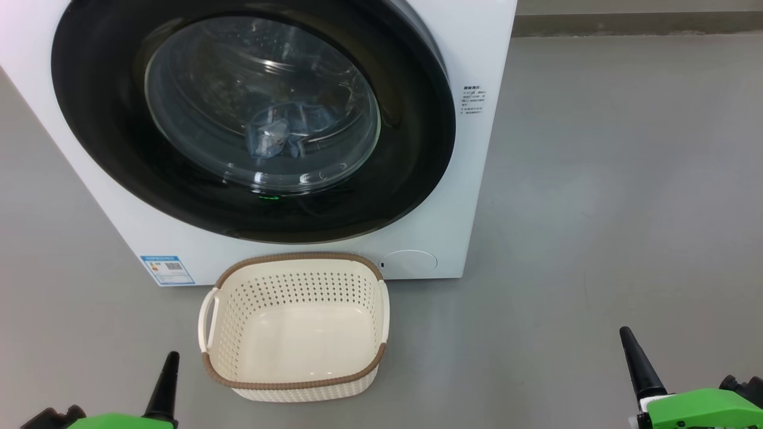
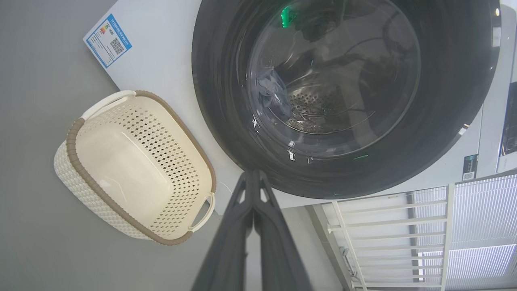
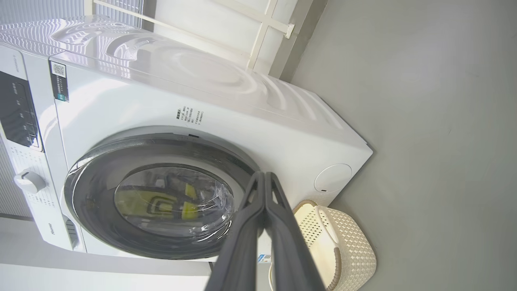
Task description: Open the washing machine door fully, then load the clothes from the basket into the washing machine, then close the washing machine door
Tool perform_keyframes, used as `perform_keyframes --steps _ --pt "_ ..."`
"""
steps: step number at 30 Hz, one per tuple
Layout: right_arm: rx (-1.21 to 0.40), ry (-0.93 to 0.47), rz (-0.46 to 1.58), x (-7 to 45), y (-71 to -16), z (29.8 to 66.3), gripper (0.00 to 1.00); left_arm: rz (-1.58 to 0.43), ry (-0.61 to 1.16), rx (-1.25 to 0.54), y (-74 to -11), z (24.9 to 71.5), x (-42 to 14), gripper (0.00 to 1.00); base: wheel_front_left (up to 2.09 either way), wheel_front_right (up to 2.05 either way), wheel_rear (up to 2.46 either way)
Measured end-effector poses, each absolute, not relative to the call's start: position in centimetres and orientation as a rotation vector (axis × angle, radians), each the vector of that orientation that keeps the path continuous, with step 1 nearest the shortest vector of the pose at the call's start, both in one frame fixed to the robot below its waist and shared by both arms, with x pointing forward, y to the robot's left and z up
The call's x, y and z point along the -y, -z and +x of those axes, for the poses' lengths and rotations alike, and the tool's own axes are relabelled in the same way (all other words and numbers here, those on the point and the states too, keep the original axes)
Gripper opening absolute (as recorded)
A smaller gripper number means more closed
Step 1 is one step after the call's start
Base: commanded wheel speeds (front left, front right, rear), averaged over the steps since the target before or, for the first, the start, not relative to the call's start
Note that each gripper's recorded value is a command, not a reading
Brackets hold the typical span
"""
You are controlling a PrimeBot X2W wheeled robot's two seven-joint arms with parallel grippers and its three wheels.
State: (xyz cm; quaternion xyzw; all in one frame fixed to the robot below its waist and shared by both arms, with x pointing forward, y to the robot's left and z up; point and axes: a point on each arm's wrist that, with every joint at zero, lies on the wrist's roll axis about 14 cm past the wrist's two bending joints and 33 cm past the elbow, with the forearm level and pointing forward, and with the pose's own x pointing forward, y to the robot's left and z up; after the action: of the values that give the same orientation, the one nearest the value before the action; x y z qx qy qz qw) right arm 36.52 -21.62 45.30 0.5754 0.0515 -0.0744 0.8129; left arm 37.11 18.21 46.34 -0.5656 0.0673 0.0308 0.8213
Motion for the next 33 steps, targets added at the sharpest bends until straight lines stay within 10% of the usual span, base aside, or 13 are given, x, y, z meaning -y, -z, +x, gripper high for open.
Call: perform_keyframes --steps 33 --pt "-0.034 0.084 1.563 20.9 -48.3 37.8 0.00 -1.566 -0.034 -0.081 -48.8 37.8 -18.6 0.00 0.00 0.00 0.00"
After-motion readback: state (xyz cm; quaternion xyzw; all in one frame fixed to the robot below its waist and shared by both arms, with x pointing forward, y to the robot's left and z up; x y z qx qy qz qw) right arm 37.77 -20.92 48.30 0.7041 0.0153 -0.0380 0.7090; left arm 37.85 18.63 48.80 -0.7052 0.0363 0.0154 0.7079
